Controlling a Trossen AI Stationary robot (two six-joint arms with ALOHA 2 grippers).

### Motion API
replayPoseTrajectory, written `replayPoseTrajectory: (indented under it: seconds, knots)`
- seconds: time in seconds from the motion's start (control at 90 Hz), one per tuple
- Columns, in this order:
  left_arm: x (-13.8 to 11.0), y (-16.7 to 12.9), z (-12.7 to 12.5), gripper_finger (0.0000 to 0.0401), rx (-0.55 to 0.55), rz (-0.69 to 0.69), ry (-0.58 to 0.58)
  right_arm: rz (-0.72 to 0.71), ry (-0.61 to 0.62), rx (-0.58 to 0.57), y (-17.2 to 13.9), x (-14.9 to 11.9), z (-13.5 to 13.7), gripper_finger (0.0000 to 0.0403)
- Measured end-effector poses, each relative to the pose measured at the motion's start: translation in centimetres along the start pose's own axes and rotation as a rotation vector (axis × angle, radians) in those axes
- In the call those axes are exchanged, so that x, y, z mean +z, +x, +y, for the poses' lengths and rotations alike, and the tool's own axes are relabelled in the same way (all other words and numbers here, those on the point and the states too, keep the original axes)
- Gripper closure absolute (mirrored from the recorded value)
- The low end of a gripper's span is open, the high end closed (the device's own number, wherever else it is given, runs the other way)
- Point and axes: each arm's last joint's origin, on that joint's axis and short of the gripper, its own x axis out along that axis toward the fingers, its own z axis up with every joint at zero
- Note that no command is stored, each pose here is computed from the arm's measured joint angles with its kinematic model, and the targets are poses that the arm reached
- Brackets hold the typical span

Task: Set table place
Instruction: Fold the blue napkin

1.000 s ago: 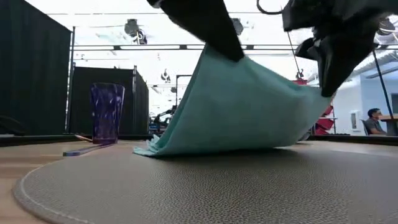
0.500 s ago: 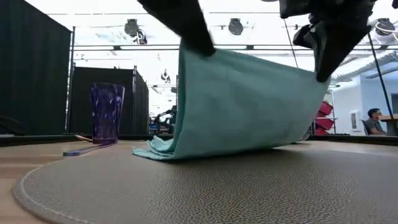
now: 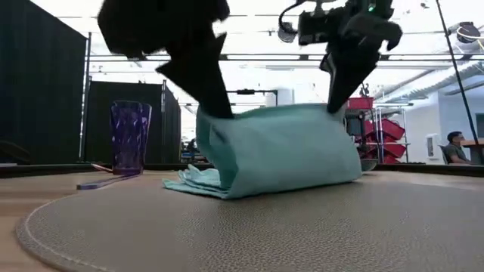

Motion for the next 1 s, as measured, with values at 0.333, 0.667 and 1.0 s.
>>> replayPoseTrajectory:
  seconds: [0.333, 0.667, 1.0]
  knots:
    - [-0.3, 0.8, 0.9, 0.0401, 0.062, 0.028, -0.007, 0.011, -0.03, 0.011, 4.1, 1.6, -1.2, 0.0403]
    - [-0.5, 1.4, 1.8, 0.0401, 0.104, 0.075, 0.009, -0.04, -0.023, -0.024, 4.8, 2.4, -2.3, 0.0403]
    - [-2.8, 3.0, 1.7, 0.0401, 0.124, 0.15, -0.017, -0.008, -0.008, -0.03, 5.0, 2.2, -3.2, 0.0403]
